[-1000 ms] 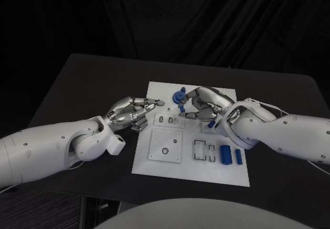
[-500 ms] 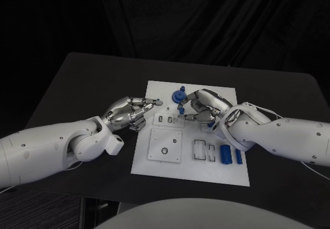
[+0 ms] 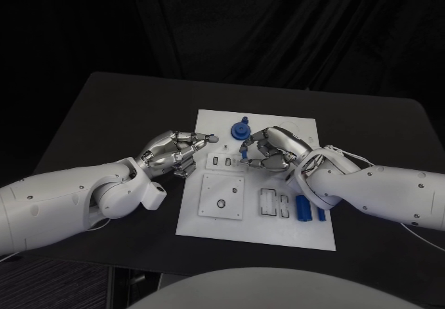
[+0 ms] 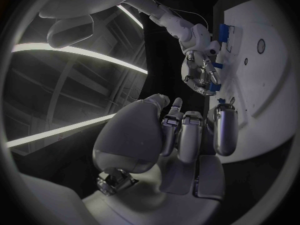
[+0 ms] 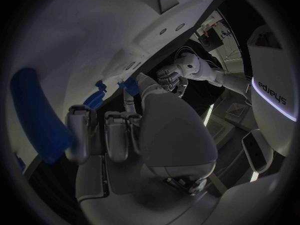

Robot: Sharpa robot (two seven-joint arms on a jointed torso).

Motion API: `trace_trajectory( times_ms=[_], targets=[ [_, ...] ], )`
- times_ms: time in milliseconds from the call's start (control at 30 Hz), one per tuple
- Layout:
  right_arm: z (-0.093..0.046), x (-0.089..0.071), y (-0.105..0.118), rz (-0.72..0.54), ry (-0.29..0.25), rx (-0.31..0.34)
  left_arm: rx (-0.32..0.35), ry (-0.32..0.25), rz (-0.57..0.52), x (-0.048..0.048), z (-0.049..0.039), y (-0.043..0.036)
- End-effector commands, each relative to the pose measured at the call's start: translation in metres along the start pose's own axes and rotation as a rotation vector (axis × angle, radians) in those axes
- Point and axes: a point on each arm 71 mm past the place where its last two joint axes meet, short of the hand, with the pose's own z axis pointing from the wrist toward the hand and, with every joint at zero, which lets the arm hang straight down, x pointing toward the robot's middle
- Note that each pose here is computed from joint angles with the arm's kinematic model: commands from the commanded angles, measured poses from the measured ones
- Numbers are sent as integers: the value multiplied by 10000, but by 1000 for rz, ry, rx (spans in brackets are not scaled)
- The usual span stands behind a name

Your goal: Assemble the parts on the task board

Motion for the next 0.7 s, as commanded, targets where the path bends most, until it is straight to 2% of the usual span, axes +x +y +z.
trace_trajectory(
  times_ms=[33, 200, 700],
  targets=[
    [-11, -2, -4, 8, -31, -11, 15, 4, -7, 16, 11, -5],
    [-16, 19, -20, 10, -24, -7, 14, 7, -9, 22, 18, -2],
    [0, 101, -97, 19, 49, 56, 10, 13, -11, 31, 33, 6]
  ],
)
